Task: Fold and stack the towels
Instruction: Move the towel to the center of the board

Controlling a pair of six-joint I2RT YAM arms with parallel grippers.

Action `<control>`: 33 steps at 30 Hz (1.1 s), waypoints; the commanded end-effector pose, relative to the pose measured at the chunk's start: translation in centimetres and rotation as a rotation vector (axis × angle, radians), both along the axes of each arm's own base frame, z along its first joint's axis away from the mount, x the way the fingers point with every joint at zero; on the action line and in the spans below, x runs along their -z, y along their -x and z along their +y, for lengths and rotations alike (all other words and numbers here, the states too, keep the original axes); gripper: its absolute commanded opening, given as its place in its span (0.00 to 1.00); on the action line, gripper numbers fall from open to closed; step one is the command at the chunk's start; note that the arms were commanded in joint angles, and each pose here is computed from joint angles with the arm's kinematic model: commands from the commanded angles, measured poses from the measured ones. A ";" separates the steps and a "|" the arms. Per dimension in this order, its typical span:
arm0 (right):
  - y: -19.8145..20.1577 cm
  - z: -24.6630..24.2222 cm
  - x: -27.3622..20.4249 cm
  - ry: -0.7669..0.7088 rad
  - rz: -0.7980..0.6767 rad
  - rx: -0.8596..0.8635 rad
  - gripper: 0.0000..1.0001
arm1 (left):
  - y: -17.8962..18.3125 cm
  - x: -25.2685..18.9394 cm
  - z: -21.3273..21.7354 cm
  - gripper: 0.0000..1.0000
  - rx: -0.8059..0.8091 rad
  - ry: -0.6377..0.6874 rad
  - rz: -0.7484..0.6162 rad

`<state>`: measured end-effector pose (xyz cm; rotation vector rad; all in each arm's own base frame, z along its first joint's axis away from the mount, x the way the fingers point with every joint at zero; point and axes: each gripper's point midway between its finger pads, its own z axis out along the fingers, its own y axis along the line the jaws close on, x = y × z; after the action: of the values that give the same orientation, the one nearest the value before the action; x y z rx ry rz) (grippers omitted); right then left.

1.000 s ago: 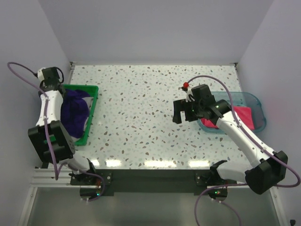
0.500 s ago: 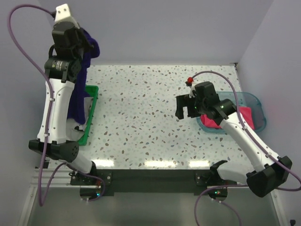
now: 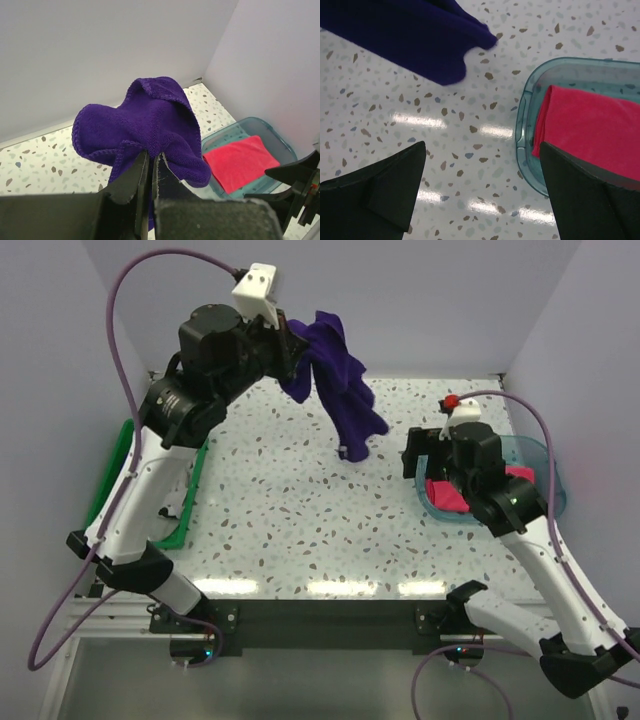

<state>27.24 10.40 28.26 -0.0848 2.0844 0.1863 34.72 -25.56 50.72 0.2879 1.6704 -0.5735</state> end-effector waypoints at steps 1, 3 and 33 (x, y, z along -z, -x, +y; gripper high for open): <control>-0.9 -1.8 -2.1 -0.004 -0.109 0.110 0.98 | 1.8 -2.5 2.3 0.00 -0.023 0.013 -0.077; -0.9 -2.0 -2.1 0.007 -0.116 0.115 0.99 | 0.9 -0.7 2.7 0.00 -0.066 -0.031 -0.038; 0.3 8.2 15.7 -0.017 0.515 -0.275 0.68 | -8.2 24.9 4.0 0.98 -0.166 -0.150 0.409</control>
<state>26.55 16.54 12.71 -0.3363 2.5904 0.3232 46.30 -20.10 24.61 0.1415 2.1393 -0.2795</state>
